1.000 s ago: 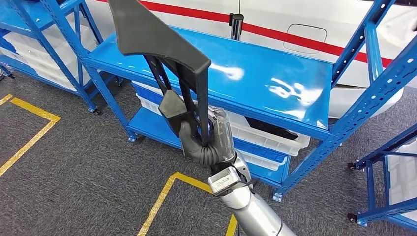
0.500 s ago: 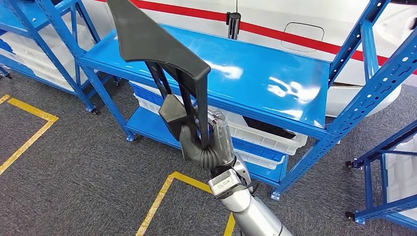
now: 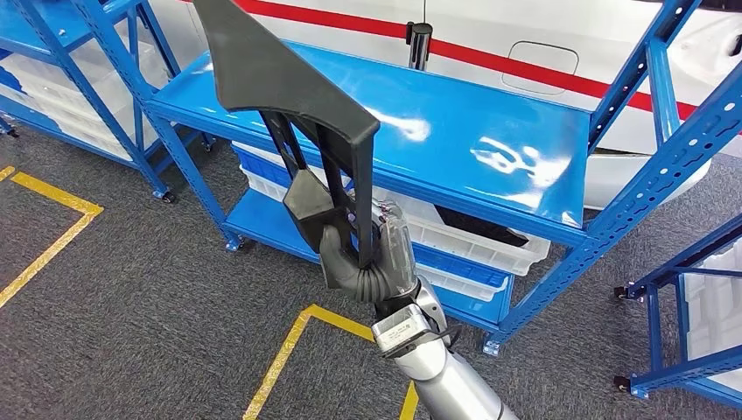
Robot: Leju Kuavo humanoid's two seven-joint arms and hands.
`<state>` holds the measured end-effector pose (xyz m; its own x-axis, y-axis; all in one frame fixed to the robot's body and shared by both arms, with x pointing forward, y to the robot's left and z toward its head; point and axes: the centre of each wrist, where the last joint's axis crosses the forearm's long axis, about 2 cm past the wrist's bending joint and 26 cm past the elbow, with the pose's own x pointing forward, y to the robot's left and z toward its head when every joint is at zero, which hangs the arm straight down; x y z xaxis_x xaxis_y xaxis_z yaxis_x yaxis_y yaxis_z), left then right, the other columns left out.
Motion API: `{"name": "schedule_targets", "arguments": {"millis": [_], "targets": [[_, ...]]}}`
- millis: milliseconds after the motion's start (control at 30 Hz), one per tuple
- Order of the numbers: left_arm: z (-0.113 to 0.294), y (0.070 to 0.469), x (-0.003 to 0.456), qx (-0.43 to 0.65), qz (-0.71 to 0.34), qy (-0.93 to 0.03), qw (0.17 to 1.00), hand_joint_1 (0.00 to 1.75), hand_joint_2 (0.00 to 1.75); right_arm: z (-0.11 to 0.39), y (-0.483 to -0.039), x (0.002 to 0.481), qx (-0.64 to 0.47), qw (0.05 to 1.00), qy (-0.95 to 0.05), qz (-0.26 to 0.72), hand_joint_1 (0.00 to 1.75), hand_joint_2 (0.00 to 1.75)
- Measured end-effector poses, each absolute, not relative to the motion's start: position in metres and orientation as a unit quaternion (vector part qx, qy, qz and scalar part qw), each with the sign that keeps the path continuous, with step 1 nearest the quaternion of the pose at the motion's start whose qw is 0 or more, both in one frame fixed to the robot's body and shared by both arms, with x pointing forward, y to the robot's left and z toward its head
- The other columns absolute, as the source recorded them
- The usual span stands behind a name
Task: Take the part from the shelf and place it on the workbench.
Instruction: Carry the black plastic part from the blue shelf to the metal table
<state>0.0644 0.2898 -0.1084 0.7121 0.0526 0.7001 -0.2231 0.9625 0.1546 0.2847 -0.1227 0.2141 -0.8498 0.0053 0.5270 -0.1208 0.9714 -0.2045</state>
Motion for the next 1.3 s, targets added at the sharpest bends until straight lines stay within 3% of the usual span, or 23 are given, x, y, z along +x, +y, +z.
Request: {"name": "schedule_targets", "arguments": {"millis": [1300], "targets": [[-0.108, 0.284, 0.066, 0.111, 0.064, -0.366, 0.922, 0.0, 1.75, 0.206, -0.129, 0.276, 0.016, 0.284, -0.952, 0.114, 1.75, 1.75]]}}
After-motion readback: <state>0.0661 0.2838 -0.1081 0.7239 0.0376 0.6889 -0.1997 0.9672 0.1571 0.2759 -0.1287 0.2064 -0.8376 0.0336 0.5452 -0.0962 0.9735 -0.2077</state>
